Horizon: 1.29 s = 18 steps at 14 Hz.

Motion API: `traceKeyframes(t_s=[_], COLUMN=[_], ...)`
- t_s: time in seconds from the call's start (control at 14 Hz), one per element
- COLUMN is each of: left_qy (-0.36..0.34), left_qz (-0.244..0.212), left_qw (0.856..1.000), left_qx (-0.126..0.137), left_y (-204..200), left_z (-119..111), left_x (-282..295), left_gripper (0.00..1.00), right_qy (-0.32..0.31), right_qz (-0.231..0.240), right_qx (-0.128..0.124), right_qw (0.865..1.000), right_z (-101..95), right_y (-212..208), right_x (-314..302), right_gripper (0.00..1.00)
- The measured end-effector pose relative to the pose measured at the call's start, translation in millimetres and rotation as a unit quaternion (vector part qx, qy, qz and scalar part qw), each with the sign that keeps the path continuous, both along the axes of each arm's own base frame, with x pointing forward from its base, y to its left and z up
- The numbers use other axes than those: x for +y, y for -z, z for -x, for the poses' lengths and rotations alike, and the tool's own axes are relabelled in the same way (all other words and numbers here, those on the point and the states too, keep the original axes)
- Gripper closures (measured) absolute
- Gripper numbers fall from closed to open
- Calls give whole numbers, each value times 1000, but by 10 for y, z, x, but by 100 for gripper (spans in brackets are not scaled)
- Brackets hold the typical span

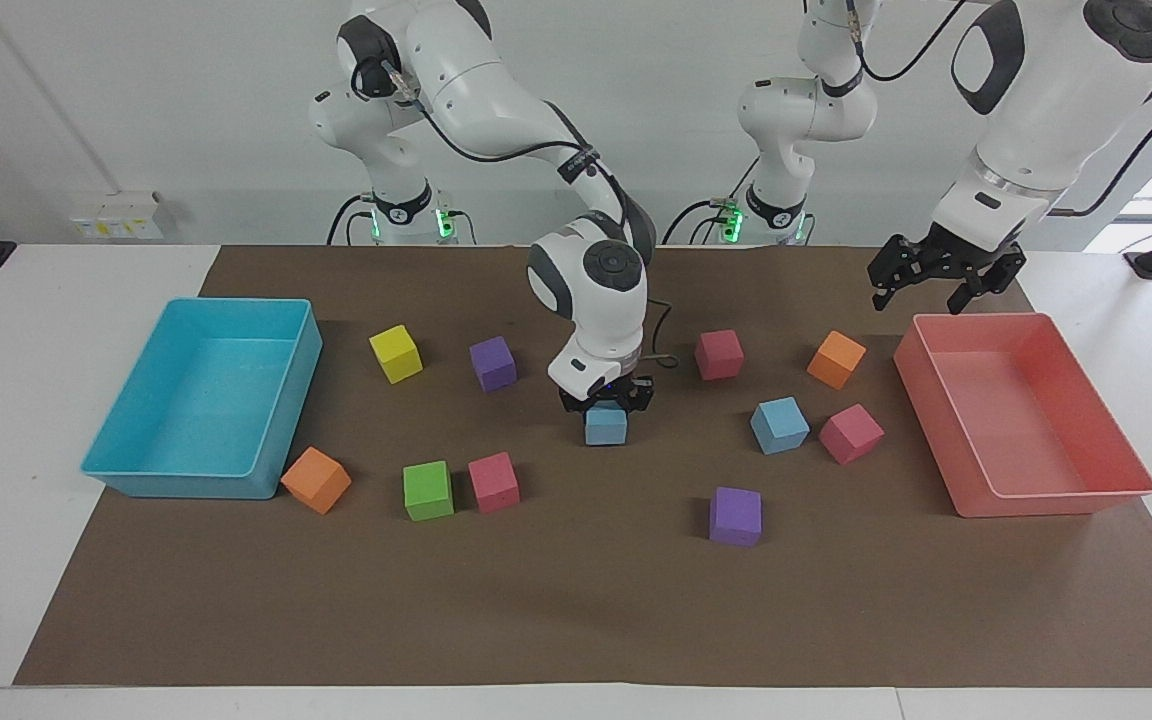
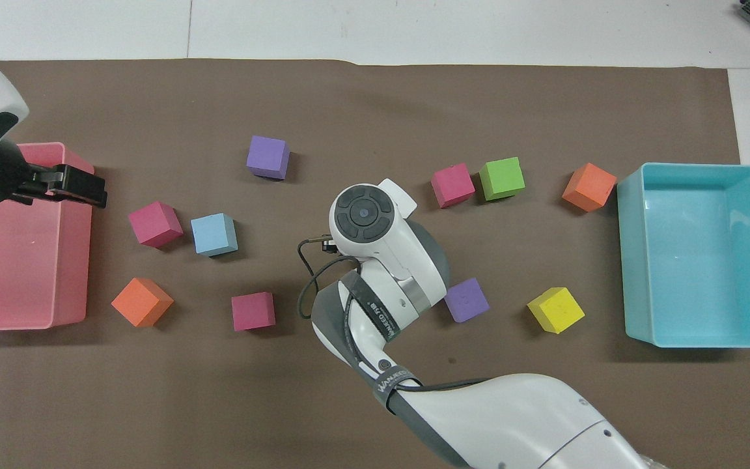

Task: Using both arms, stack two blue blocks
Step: 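Carry the blue block with the right gripper to the table center, then open the right gripper, release the blue block, and draw back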

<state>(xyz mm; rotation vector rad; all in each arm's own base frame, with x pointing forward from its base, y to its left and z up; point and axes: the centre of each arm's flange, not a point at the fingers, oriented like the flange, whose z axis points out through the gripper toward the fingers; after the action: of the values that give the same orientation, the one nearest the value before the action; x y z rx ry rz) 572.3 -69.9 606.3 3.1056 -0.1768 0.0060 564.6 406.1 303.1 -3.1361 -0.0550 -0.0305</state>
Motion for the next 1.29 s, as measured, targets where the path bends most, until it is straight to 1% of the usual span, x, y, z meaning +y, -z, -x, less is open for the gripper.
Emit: traceKeyframes(t_s=[0.36,0.43,0.5,0.57,0.64,0.86,1.0,1.29], left_qy=[0,0,0,0,0,0,0,0], left_qz=[0,0,0,0,0,0,0,0], left_qw=[1000,1000,1000,1000,1000,1000,1000,1000], left_qx=[0,0,0,0,0,0,0,0], left_y=[0,0,0,0,0,0,0,0], left_z=[0,0,0,0,0,0,0,0], left_x=[0,0,0,0,0,0,0,0], left_gripper=[0,0,0,0,0,0,0,0], right_qy=[-7,-7,-7,-7,-7,-7,-5,0], right_qz=[2,2,1,1,1,-5,-13,-23], right_qx=[2,2,1,1,0,-8,-20,-34], right_qw=[1000,1000,1000,1000,1000,1000,1000,999], right_z=[9,9,9,7,6,-10,-19,-9], right_y=[23,24,23,22,18,-113,-356,-818], right_x=[-9,-9,-9,-9,-8,-6,-22,-114], right_gripper=[39,32,22,10,1,0,0,0])
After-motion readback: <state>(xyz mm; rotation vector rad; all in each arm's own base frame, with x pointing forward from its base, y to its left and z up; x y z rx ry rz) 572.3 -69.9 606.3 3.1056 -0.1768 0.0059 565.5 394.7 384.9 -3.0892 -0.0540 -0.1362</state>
